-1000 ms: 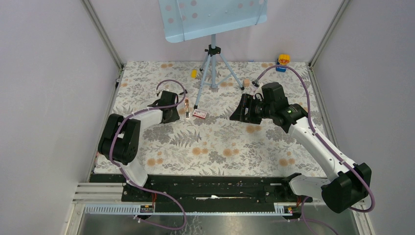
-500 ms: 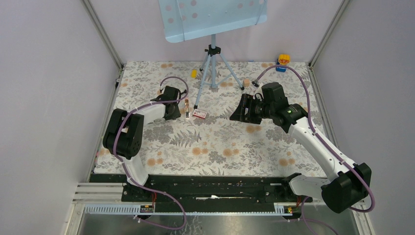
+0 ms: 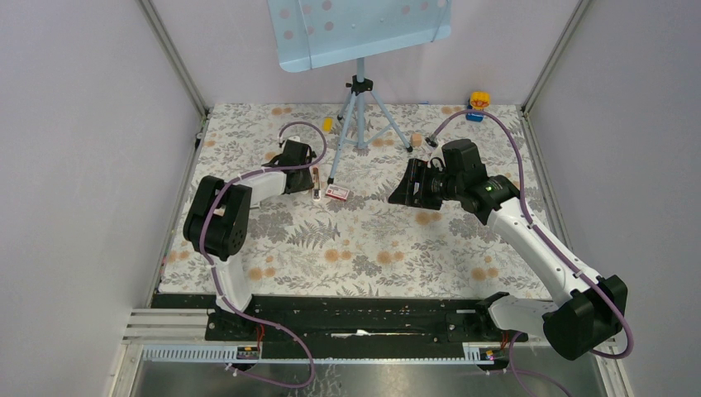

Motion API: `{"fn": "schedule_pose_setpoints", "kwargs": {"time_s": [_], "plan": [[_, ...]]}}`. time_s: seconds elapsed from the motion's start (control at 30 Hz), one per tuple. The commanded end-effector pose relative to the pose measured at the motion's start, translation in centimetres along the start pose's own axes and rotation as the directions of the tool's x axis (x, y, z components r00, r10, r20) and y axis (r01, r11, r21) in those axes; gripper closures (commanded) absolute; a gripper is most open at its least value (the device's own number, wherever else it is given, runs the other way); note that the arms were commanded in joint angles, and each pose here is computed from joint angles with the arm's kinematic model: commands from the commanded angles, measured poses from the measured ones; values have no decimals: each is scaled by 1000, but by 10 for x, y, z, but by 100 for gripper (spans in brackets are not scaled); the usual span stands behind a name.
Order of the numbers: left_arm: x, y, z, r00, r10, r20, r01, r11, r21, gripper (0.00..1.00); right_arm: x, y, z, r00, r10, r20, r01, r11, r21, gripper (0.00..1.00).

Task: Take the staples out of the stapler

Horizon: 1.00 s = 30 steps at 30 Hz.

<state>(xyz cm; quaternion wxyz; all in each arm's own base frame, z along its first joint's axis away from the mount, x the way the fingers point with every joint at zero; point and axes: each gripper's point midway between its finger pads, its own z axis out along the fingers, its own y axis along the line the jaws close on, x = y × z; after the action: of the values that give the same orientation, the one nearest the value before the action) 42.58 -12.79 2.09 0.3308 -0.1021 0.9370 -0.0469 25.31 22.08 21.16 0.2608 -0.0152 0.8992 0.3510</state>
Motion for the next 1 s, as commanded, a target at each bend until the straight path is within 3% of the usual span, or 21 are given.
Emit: {"fn": "schedule_pose_setpoints", "kwargs": {"time_s": [0.0, 0.67, 0.77, 0.97], "plan": [[15, 2, 1, 999, 4, -44, -5, 1000, -8, 61, -3, -2, -7, 1000, -18, 25, 18, 1000, 13, 31], [43, 20, -21, 996, 15, -89, -17, 1000, -21, 70, -3, -1, -4, 1000, -11, 20, 11, 1000, -1, 31], [45, 20, -20, 995, 16, -96, -18, 1000, -19, 64, -3, 0, -3, 1000, -8, 18, 9, 1000, -5, 31], [37, 19, -24, 997, -3, -75, 1, 1000, -27, 36, -3, 0, -5, 1000, -10, 21, 10, 1000, -2, 31]]}}
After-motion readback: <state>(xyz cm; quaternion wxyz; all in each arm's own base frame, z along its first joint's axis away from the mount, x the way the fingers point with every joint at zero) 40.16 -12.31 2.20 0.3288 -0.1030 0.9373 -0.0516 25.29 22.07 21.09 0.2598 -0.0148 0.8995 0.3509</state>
